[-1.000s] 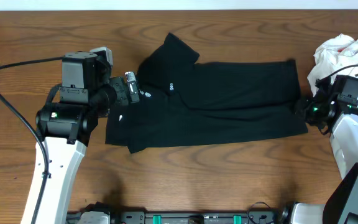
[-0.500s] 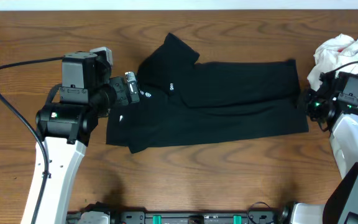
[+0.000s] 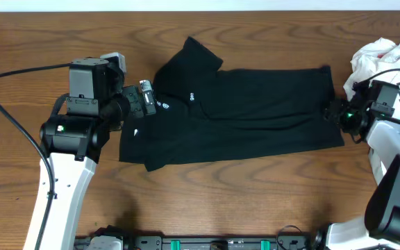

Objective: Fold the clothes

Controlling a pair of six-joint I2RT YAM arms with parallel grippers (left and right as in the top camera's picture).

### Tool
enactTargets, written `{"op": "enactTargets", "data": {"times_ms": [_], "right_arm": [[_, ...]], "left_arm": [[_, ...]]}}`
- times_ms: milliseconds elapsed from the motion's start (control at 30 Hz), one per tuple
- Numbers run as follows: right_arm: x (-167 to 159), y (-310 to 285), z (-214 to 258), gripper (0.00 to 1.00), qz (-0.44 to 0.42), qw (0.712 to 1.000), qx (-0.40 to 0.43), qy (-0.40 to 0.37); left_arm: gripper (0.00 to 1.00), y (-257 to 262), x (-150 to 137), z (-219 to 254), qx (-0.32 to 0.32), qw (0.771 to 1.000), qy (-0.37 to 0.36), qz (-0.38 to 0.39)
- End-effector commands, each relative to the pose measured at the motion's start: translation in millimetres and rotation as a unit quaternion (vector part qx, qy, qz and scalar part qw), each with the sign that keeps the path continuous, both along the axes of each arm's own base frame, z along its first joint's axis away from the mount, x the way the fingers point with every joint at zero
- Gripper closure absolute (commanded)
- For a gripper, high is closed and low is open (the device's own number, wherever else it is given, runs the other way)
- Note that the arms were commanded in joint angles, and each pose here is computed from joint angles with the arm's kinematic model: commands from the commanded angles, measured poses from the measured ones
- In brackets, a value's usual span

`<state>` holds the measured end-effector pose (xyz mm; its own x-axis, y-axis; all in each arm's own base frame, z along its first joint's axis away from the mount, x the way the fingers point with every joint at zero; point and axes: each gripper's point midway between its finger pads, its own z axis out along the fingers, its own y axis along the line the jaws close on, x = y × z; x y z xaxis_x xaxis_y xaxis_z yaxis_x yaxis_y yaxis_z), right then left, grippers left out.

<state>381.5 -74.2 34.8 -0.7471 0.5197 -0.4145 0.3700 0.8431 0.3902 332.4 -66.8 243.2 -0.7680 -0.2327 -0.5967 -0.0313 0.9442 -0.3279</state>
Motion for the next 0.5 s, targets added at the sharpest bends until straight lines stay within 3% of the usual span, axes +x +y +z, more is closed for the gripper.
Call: {"op": "enactTargets", "data": {"times_ms": [0, 233, 467], "right_arm": [[5, -2, 2, 0.39, 0.001, 1.0, -0.002, -0.014], [15, 15, 58, 0.36, 0.057, 0.996, 0.008, -0.073], [-28, 32, 77, 0.43, 0.068, 0.997, -0.013, -0.018]], "left_arm": [[0.02, 0, -2, 2, -0.002, 1.0, -0.002, -0.001], [0.02, 0, -2, 2, -0.002, 1.0, -0.002, -0.001], [0.02, 0, -2, 2, -0.002, 1.0, -0.002, -0.001]]}}
